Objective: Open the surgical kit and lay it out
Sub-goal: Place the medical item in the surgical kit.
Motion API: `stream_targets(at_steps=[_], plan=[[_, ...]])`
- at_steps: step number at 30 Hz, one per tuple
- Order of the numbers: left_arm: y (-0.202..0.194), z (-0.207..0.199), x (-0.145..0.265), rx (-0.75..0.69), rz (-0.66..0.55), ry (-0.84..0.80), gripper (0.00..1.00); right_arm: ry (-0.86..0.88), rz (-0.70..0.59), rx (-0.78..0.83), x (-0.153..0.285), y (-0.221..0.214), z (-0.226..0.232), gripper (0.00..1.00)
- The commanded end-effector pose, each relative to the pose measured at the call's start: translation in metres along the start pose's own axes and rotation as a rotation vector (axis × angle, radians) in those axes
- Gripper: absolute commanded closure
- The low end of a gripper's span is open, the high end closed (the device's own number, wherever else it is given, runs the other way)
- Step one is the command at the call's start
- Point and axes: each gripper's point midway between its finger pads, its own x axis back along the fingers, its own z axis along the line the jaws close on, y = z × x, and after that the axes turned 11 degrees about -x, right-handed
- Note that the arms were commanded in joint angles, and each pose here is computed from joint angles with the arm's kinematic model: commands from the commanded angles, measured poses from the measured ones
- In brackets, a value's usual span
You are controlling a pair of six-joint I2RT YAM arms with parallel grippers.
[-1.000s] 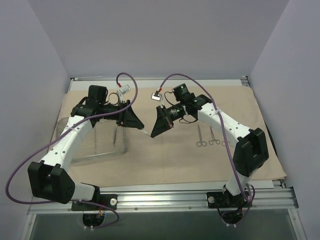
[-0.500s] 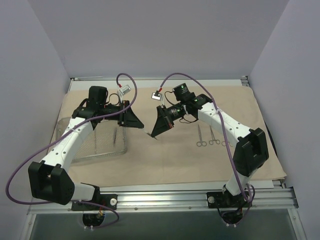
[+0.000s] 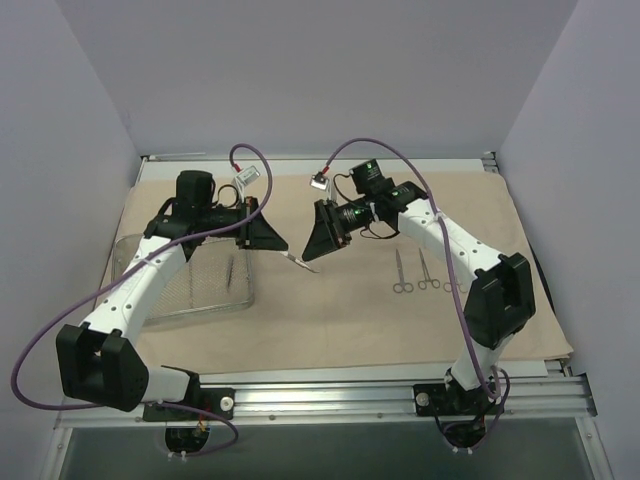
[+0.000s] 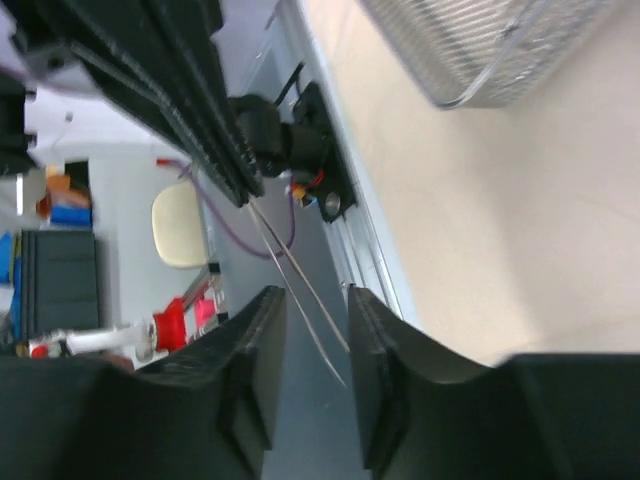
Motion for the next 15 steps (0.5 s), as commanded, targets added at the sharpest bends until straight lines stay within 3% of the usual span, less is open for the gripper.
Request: stream_targets(at_steps=[1,5,6,7,10,13,15], plan=[[0.023,-0.002,0.01,-0.119,-0.081,0.129,0.98,-0.132,-0.16,-0.109,0.014,0.044,-0.015,0.66],[0.05,0.012,0.026,-0.235,-0.166,0.328,0.98,-0.217,-0.326,-0.275,0.035,0.084,-0.015,0.54],[0.055,0.015,0.029,-0.251,-0.178,0.362,0.98,-0.273,-0.376,-0.301,0.042,0.093,-0.02,0.44],[0.058,0.022,0.032,-0.261,-0.182,0.413,0.98,-0.325,-0.362,-0.4,0.042,0.088,-0.032,0.42],[0.075,0.022,0.042,-0.35,-0.214,0.502,0.98,-0.335,-0.364,-0.495,0.044,0.1,-0.029,0.38],[0.092,0.025,0.051,-0.421,-0.25,0.602,0.98,-0.302,-0.466,-0.619,0.047,0.124,-0.018,0.37],[0.105,0.027,0.058,-0.471,-0.273,0.682,0.98,-0.235,-0.536,-0.807,0.045,0.135,-0.009,0.37]])
